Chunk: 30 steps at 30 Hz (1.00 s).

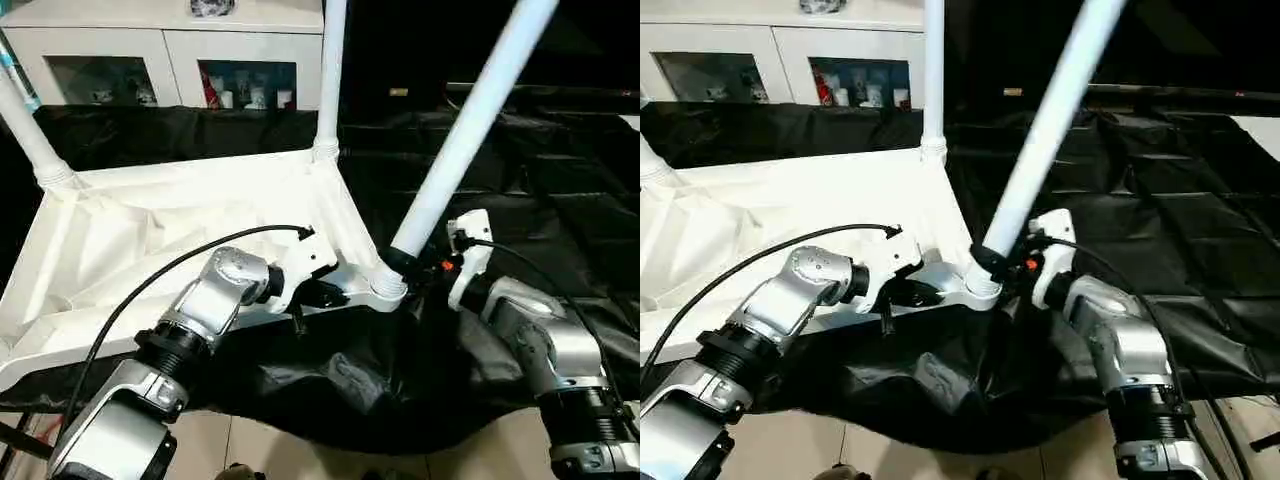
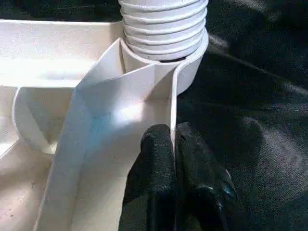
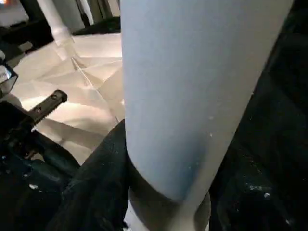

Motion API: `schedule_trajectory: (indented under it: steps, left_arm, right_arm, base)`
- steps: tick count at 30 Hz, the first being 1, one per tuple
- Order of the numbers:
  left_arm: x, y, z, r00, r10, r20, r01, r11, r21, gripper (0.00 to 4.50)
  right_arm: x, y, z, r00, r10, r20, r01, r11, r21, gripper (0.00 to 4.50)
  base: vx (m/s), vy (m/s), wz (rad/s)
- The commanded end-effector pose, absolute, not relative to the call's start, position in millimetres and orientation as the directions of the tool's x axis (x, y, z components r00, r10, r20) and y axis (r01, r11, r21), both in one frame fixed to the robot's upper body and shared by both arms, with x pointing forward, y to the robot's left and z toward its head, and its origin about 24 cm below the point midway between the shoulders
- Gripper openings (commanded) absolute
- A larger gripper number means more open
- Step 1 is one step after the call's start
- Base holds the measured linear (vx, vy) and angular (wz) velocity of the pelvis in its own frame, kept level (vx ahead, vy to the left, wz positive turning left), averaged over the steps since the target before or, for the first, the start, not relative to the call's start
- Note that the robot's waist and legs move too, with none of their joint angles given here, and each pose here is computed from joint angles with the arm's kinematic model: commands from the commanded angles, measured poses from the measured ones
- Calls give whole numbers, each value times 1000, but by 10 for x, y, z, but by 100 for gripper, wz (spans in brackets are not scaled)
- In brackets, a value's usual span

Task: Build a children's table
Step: Insert table leg to table base

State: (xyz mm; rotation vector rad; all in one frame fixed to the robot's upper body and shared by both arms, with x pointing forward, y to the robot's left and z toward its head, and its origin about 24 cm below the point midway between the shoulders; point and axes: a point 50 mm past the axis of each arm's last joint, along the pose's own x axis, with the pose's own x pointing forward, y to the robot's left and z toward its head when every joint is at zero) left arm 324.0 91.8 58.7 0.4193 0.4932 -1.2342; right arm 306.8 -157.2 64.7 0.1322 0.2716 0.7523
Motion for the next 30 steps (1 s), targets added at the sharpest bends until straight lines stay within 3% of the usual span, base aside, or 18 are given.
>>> schedule_trajectory:
  steps: [1,10,18,30]
  left_arm:
    - [3327,949,704,308,-771,-557,946,310,95,0]
    - [3292,952,697,269,-784,-559,960,267,87,0]
    - [3184,919,774,148,-845,-514,989,120,88,0]
    - [3082,987,916,48,-851,-523,991,-25,131,0]
  right_arm:
    - [2952,-1548,347,628,683,-373,-666,720,196,189]
    - [2949,-1509,258,537,704,-465,-726,666,171,189]
    - [2949,-1509,223,474,762,-442,-775,599,200,189]
    - [2951,-1594,327,344,853,-392,-873,445,202,189]
  base:
    - [0,0,0]
    - [0,0,0]
    - [0,0,0]
    - [0,0,0]
